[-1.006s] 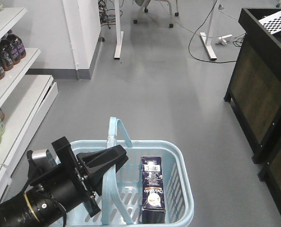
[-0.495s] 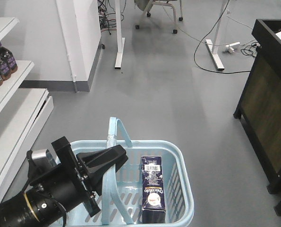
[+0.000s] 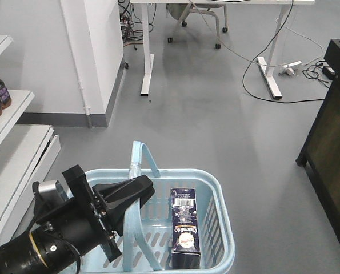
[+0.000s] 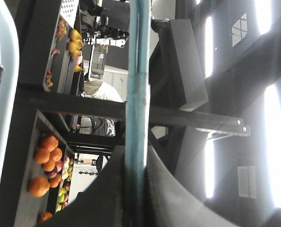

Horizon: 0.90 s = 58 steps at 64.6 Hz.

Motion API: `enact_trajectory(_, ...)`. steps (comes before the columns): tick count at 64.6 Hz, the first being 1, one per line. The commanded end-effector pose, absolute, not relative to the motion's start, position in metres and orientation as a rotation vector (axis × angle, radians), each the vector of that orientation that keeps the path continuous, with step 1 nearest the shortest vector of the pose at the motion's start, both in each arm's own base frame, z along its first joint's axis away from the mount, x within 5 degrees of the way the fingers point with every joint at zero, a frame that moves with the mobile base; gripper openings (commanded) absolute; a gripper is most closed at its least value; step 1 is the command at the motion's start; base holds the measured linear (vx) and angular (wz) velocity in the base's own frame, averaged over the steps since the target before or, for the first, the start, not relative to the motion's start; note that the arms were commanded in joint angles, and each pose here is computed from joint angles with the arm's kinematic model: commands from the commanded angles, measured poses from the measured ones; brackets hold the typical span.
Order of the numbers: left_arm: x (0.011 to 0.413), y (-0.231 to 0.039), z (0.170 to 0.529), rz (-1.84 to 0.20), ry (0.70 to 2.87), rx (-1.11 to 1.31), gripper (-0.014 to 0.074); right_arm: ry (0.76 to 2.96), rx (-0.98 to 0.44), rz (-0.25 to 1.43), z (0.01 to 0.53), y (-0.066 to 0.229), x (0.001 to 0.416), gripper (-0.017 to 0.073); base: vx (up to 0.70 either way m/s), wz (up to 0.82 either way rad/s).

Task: Left arm holds basket, right arm returns cookies
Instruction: 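Drive across the open floor holding the basket in the left gripper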

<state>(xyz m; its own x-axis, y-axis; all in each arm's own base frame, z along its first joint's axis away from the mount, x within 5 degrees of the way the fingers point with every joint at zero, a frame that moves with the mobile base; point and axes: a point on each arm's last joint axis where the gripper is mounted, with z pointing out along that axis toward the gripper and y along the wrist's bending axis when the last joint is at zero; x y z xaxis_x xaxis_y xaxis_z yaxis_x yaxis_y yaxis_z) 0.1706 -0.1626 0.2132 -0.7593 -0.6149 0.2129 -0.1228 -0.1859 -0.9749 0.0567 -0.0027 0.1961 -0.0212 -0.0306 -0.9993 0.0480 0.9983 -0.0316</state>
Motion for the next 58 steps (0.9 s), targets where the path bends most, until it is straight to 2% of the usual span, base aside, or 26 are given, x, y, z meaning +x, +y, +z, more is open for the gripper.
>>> enact_trajectory(1, 0.1654, -0.1607, 0.2527, -2.286, 1.393, -0.652, 0.0, 1.525, 0.016, -0.077, 0.1971, -0.0033, 0.0564, -0.001, 0.39, 0.02)
enact_trajectory(58, 0.1654, -0.1607, 0.2527, -2.286, 1.393, -0.652, 0.0, 1.525, 0.016, -0.077, 0.1971, -0.0033, 0.0564, -0.001, 0.32, 0.08)
